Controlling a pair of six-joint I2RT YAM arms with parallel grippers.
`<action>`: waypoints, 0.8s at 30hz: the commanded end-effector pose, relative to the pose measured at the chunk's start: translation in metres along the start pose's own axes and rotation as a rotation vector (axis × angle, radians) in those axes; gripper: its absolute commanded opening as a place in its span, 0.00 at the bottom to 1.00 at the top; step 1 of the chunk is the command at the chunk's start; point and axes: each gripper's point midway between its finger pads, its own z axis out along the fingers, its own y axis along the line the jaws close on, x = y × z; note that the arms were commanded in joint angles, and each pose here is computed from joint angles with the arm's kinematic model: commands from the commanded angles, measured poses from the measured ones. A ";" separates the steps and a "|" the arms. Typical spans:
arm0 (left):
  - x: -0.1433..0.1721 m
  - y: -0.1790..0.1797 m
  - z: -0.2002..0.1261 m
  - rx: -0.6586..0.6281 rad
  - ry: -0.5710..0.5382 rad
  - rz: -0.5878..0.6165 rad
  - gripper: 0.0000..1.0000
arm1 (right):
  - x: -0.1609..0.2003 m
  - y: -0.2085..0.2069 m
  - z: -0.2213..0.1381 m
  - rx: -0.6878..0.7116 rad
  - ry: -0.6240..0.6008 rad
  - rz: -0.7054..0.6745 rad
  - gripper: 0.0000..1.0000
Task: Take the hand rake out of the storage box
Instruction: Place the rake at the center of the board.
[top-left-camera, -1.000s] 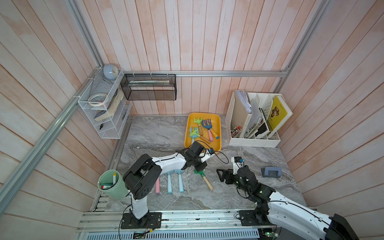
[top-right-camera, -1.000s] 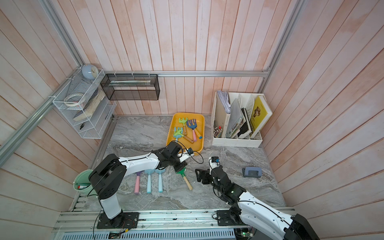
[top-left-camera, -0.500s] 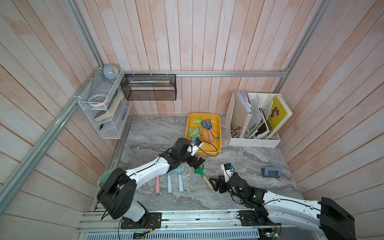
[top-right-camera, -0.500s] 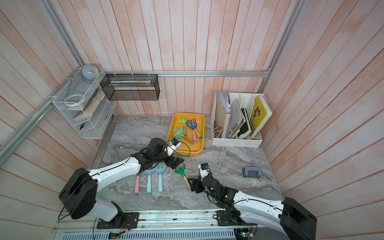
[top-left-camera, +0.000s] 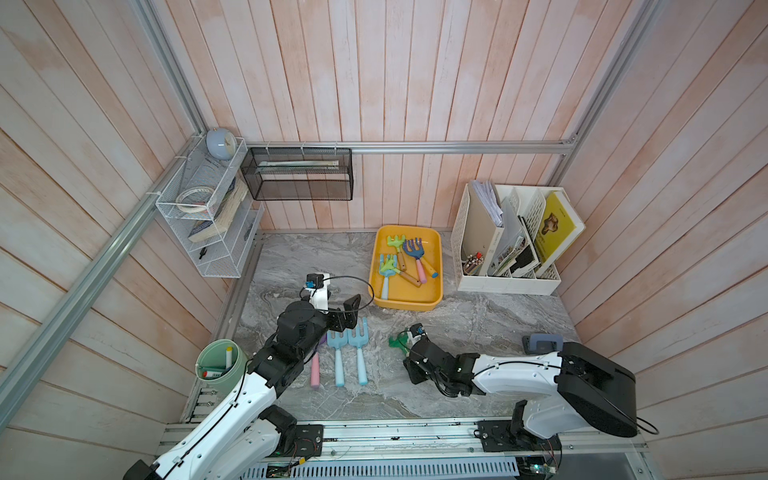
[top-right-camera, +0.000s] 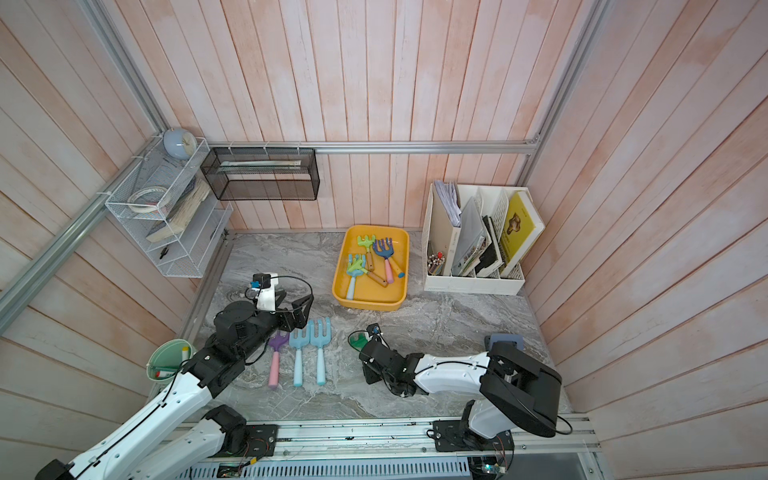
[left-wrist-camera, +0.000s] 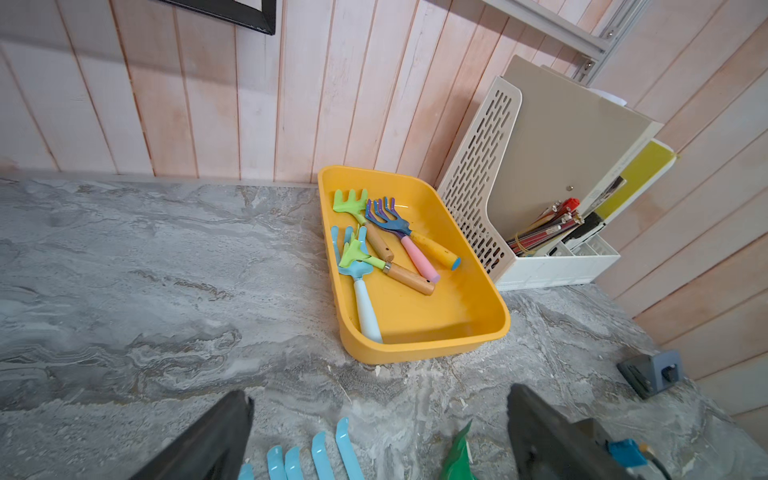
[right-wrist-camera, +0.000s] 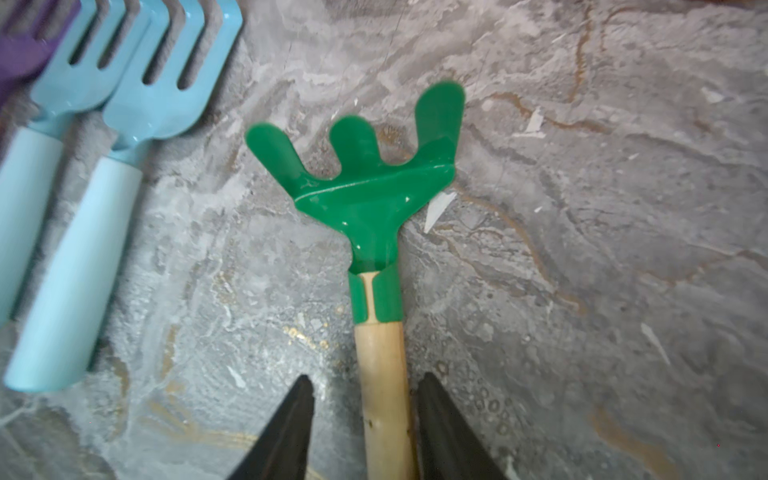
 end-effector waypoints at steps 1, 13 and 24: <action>0.010 0.010 -0.008 -0.037 -0.001 -0.017 1.00 | 0.010 0.004 0.003 0.017 0.037 0.023 0.34; 0.014 0.014 -0.013 -0.047 -0.009 -0.032 1.00 | -0.009 0.027 0.032 0.193 0.022 0.130 0.07; 0.013 0.020 -0.018 -0.076 -0.027 -0.039 1.00 | -0.034 0.040 0.040 0.185 -0.044 0.192 0.07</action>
